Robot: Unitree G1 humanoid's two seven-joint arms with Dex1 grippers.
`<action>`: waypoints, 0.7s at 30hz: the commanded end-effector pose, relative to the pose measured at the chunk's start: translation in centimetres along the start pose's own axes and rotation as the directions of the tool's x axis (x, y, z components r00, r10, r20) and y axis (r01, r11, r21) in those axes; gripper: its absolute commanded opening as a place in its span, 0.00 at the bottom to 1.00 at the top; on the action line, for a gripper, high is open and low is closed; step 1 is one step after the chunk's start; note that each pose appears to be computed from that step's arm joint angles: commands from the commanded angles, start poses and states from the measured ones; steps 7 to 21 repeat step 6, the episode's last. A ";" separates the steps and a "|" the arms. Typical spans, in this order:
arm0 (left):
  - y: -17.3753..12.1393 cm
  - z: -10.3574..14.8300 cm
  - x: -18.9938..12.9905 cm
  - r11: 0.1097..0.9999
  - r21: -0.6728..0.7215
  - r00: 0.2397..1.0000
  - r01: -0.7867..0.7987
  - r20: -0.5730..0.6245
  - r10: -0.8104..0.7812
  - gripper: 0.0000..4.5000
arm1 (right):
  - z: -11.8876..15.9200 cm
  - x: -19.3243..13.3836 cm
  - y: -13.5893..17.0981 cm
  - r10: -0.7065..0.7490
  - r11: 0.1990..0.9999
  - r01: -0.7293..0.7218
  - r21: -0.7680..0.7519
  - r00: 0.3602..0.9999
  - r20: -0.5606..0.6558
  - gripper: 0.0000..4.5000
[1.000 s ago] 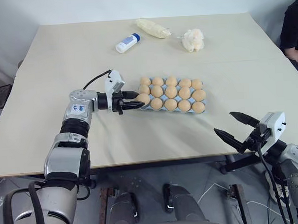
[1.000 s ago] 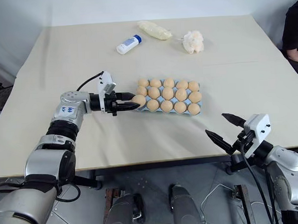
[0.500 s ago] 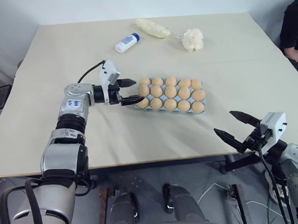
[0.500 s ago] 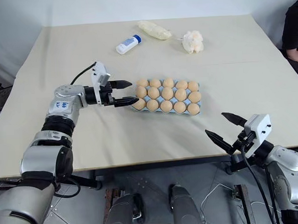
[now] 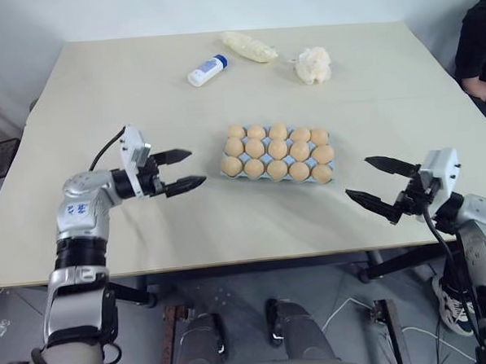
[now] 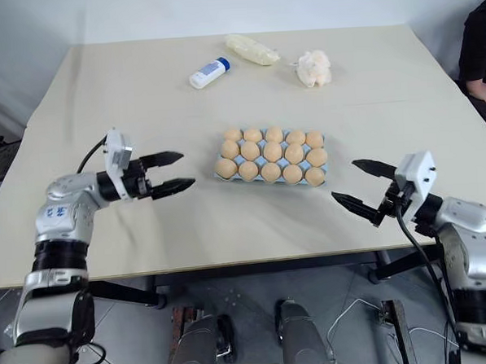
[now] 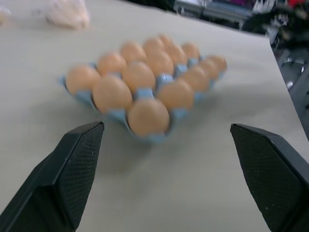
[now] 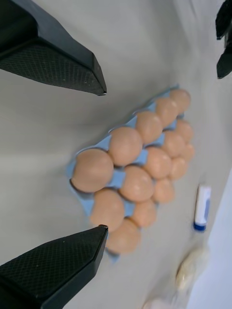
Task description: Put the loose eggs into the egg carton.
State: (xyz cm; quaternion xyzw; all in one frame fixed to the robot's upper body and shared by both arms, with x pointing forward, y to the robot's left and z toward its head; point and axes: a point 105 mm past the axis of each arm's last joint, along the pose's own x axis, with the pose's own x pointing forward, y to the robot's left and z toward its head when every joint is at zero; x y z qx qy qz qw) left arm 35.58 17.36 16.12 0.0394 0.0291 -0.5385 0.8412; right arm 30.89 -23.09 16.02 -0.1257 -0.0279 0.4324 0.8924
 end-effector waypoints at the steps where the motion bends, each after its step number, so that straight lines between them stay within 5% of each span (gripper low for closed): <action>1: -0.7 1.7 -0.4 0.998 0.053 0.999 0.027 0.044 -0.029 0.99 | 0.7 0.2 -0.6 0.045 0.998 -0.046 -0.047 0.999 -0.017 1.00; 21: -0.9 1.0 -0.5 0.997 0.058 0.999 0.041 0.012 -0.042 0.99 | 1.0 1.1 -1.0 0.073 0.996 -0.074 -0.052 0.997 -0.016 1.00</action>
